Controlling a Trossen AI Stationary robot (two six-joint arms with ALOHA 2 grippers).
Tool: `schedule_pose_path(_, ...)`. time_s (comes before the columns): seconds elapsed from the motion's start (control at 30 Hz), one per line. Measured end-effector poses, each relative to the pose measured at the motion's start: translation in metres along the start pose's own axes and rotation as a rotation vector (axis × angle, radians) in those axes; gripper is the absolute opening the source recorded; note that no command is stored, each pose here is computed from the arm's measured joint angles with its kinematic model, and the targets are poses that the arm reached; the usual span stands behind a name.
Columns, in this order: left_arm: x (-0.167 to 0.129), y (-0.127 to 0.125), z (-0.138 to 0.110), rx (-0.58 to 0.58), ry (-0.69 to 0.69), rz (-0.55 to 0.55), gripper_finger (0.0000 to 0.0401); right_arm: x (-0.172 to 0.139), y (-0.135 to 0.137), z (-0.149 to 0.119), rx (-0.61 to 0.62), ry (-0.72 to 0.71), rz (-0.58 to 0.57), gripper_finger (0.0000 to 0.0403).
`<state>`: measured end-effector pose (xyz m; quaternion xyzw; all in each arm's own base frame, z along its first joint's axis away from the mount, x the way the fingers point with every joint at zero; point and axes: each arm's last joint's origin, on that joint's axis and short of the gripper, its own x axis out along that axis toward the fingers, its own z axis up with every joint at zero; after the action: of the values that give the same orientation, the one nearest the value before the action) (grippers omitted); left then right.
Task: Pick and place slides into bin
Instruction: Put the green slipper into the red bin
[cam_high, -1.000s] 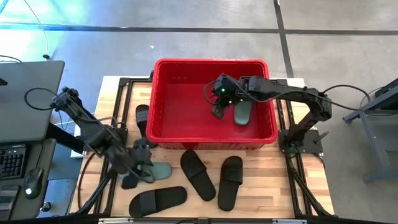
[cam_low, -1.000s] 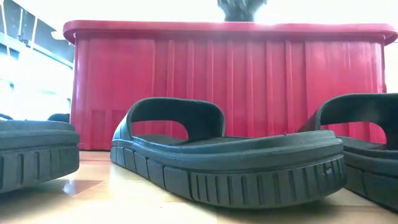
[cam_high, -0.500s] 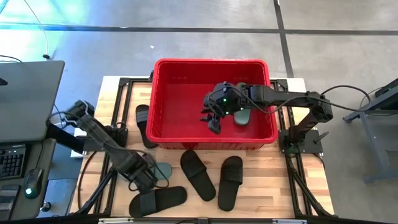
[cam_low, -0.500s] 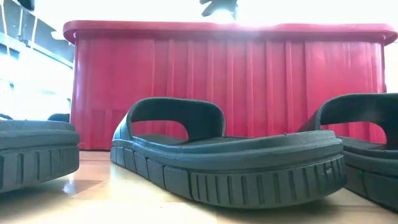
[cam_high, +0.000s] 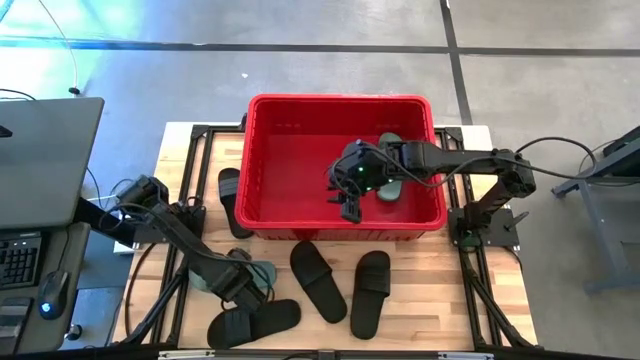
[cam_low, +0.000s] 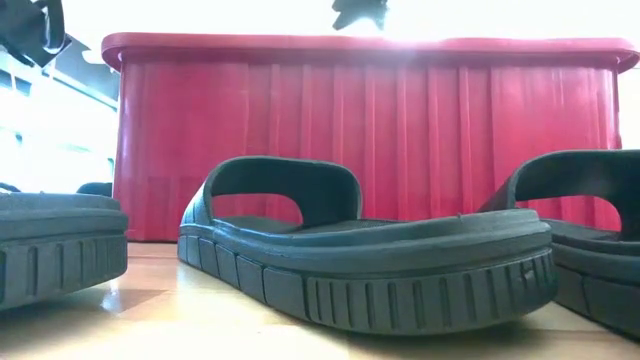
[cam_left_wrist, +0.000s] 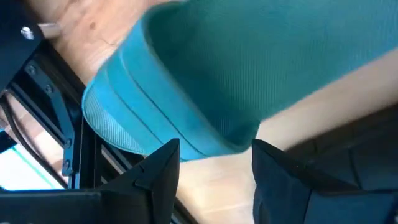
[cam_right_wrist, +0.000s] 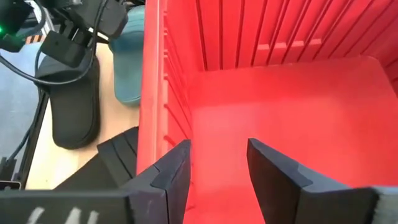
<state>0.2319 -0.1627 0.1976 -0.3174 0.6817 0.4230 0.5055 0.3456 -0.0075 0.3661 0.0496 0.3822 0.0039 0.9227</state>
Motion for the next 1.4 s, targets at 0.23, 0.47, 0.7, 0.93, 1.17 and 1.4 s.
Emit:
schedule_pose_path(0.23, 0.004, -0.002, 0.001, -0.051, -0.019, 0.025, 0.0184, 0.0, 0.0, -0.004, 0.003, 0.041, -0.003, 0.0141)
schedule_pose_path(0.47, 0.006, 0.009, 0.003, -0.088, -0.049, 0.165, 0.0184, 0.0, 0.0, -0.006, 0.004, 0.064, -0.004, 0.014)
schedule_pose_path(0.7, 0.012, 0.001, 0.003, -0.09, -0.051, 0.148, 0.0184, 0.0, 0.0, -0.008, 0.028, 0.086, 0.007, 0.014)
schedule_pose_path(0.93, 0.026, -0.009, 0.004, -0.096, -0.042, 0.19, 0.0184, 0.0, 0.0, -0.009, 0.032, 0.09, 0.008, 0.014)
schedule_pose_path(1.17, 0.034, -0.01, 0.005, -0.086, -0.048, 0.253, 0.0175, 0.0, 0.0, -0.009, 0.032, 0.094, 0.01, 0.014)
schedule_pose_path(1.4, 0.029, -0.012, 0.004, 0.021, -0.048, 0.242, 0.0064, 0.0, 0.0, -0.009, 0.032, 0.094, 0.011, 0.0141)
